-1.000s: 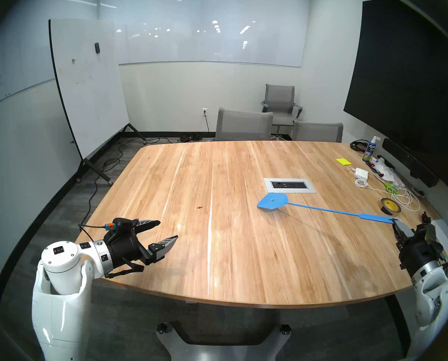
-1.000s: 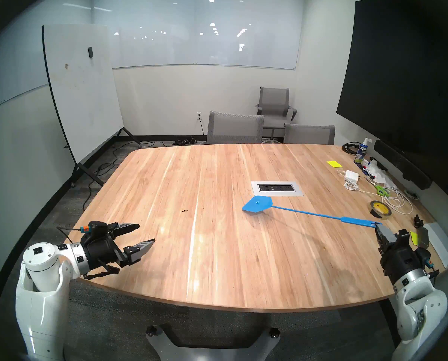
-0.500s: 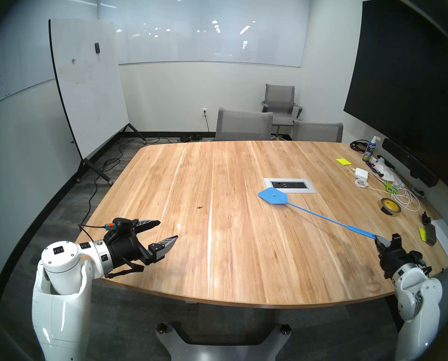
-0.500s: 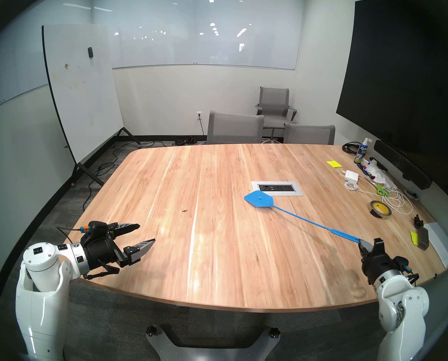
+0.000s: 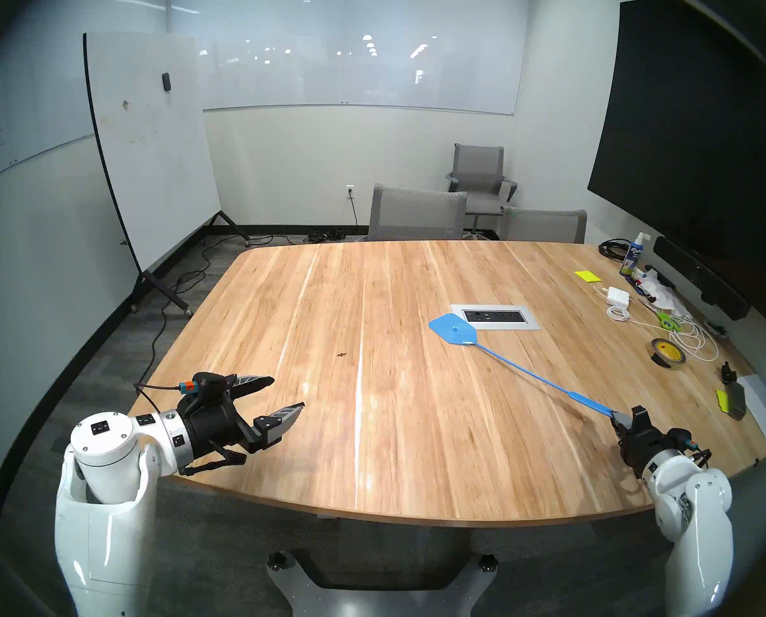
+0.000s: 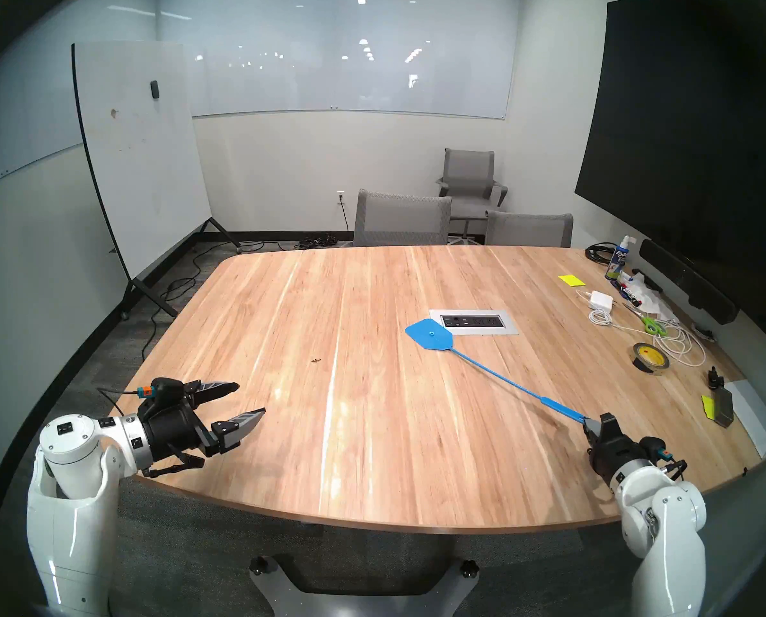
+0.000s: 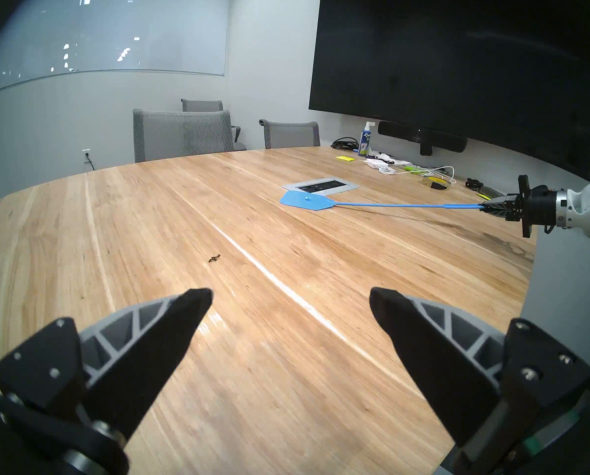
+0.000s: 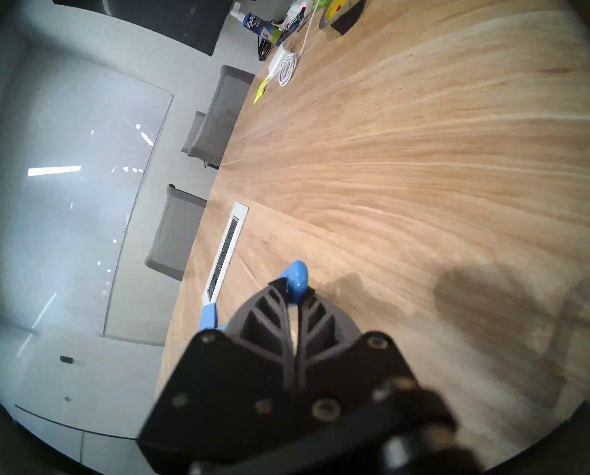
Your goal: Swat a bug on table
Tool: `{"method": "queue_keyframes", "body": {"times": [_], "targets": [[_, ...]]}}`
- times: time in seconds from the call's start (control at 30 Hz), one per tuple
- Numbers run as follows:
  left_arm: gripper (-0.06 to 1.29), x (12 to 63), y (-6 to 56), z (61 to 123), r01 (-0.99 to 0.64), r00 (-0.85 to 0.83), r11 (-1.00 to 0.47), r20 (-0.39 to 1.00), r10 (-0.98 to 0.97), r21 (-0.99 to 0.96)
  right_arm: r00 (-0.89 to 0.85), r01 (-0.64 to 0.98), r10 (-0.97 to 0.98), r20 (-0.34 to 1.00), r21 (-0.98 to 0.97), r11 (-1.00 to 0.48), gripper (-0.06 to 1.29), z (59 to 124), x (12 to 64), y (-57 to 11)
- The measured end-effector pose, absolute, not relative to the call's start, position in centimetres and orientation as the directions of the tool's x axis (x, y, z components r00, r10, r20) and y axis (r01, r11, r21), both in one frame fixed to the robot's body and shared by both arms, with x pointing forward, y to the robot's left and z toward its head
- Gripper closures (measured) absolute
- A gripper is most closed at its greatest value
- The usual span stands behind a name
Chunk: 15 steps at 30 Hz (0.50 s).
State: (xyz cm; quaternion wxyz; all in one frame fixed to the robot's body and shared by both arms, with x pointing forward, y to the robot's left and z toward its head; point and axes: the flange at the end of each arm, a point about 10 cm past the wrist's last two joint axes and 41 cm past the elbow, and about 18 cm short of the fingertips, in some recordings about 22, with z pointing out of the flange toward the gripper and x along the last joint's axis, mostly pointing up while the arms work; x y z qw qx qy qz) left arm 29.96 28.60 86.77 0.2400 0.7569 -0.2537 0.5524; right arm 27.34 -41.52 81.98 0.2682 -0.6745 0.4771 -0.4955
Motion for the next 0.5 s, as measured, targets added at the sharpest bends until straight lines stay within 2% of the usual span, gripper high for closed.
{"method": "queue_keyframes", "body": {"times": [0.3, 0.33, 0.37, 0.4, 0.43, 0.47, 0.5], "targets": [[-0.02, 30.0, 28.6, 86.8, -0.649, 0.261, -0.756, 0.958, -0.119, 0.083, 0.115, -0.358, -0.884, 0.454, -0.811, -0.463, 1.25, 82.7, 28.5, -41.2], [-0.02, 30.0, 28.6, 86.8, -0.649, 0.261, -0.756, 0.958, -0.119, 0.083, 0.121, -0.357, -0.881, 0.457, -0.808, -0.468, 1.16, 82.7, 28.6, -41.2], [-0.02, 30.0, 28.6, 86.8, -0.649, 0.261, -0.757, 0.958, -0.119, 0.083, 0.126, -0.356, -0.878, 0.461, -0.806, -0.474, 0.92, 82.8, 28.6, -41.2], [-0.02, 30.0, 28.6, 86.8, -0.649, 0.261, -0.757, 0.958, -0.119, 0.083, 0.132, -0.354, -0.875, 0.465, -0.803, -0.48, 0.37, 82.9, 28.7, -41.2], [-0.02, 30.0, 28.6, 86.8, -0.649, 0.261, -0.757, 0.958, -0.119, 0.083, 0.138, -0.353, -0.872, 0.469, -0.8, -0.486, 0.09, 83.0, 28.8, -41.2], [-0.02, 30.0, 28.6, 86.8, -0.649, 0.261, -0.757, 0.958, -0.119, 0.083, 0.14, -0.352, -0.87, 0.472, -0.798, -0.49, 0.01, 83.0, 28.8, -41.3], [-0.02, 30.0, 28.6, 86.8, -0.649, 0.261, -0.757, 0.958, -0.119, 0.083, 0.144, -0.351, -0.867, 0.477, -0.794, -0.495, 0.0, 83.1, 28.8, -41.3]]}}
